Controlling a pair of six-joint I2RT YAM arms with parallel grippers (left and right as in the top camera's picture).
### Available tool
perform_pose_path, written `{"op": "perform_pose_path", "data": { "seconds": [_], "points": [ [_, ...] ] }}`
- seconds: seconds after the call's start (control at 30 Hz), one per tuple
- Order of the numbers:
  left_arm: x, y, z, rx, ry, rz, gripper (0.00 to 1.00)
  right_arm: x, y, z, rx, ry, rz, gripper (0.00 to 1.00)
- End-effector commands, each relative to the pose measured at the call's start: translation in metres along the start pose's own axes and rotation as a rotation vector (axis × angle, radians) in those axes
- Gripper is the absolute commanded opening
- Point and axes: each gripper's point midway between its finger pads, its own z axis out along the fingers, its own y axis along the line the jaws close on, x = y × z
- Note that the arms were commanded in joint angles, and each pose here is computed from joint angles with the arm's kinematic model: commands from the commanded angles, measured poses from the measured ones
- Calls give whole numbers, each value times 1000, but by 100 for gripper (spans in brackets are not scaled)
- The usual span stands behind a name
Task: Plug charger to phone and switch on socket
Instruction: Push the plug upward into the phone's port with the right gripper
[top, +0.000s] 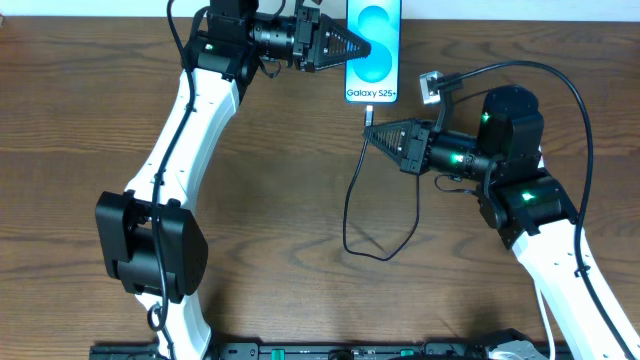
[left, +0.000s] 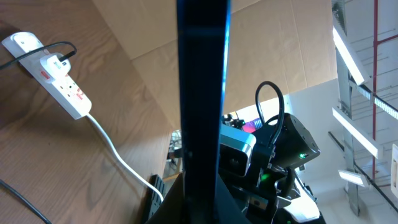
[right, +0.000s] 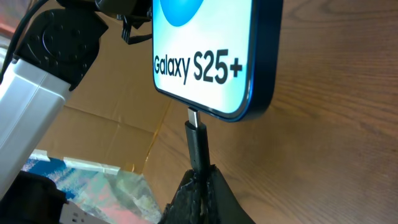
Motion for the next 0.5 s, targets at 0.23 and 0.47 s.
{"op": "perform_pose_path", "data": {
  "seconds": [0.23,0.47],
  "points": [
    [1,-22,-1,16,11,76,7,-3,5,2,-13,-5,-29,1],
    [2,-22,-1,17,12,76,7,-4,4,2,-10,-7,-28,1]
  ]
}}
